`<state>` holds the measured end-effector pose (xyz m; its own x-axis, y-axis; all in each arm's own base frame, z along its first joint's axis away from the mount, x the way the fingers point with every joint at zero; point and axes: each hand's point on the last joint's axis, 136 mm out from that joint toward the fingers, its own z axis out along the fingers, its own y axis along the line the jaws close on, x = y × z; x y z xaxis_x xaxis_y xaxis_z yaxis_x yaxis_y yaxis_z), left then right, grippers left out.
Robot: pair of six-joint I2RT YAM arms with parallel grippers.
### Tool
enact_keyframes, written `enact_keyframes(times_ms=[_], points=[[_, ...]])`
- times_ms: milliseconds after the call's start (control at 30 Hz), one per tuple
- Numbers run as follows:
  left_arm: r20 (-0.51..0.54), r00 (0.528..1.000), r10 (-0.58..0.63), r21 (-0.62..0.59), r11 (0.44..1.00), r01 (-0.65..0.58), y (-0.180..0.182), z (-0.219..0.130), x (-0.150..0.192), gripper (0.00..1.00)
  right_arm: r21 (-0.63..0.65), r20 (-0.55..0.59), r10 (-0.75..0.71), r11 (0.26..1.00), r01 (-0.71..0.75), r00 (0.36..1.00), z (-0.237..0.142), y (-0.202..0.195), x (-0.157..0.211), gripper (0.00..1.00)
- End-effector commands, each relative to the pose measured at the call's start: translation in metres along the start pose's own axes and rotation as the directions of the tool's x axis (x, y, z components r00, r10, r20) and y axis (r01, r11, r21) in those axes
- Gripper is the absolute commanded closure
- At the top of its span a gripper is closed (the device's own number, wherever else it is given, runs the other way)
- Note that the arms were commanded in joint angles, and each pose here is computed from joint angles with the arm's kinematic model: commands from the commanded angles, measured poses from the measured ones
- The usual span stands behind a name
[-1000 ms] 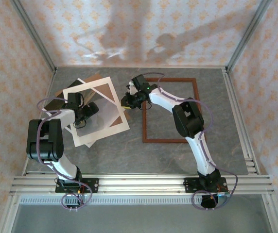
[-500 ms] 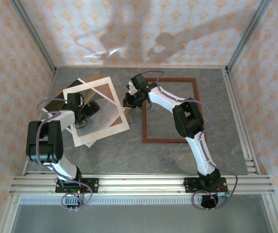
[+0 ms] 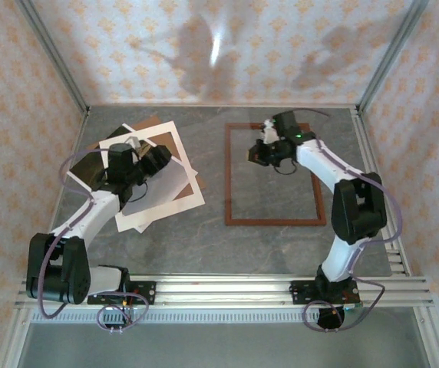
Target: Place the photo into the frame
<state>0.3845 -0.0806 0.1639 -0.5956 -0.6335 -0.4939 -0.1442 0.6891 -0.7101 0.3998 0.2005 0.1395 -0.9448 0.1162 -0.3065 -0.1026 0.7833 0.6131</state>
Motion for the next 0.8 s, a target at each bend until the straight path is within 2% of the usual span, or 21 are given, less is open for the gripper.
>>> enact_keyframes(times_ms=[0,133,367,600,767], points=[[-0.039,0.999,0.029,0.037,0.999,-0.028,-0.016,0.002,0.021,0.04,0.086,-0.02,-0.021,0.996,0.022,1.0,-0.019,-0.033,0.011,1.0],[-0.084,0.994,0.064,0.025,0.998,-0.062,-0.027,0.006,0.039,0.04,0.183,-0.045,-0.01,0.983,0.018,0.999,-0.03,-0.066,0.015,1.0],[-0.181,0.977,0.112,0.007,0.994,-0.112,-0.047,0.025,0.063,0.05,0.295,-0.004,0.081,0.953,-0.077,0.997,-0.041,-0.117,0.007,1.0],[-0.269,0.949,0.161,-0.001,0.986,-0.168,-0.061,0.036,0.072,0.04,0.363,0.002,0.1,0.927,-0.094,0.995,-0.041,-0.136,0.009,1.0],[-0.312,0.926,0.21,-0.042,0.971,-0.234,-0.053,0.038,0.075,0.04,0.361,-0.027,0.074,0.931,-0.059,0.997,-0.037,-0.138,0.01,1.0]])
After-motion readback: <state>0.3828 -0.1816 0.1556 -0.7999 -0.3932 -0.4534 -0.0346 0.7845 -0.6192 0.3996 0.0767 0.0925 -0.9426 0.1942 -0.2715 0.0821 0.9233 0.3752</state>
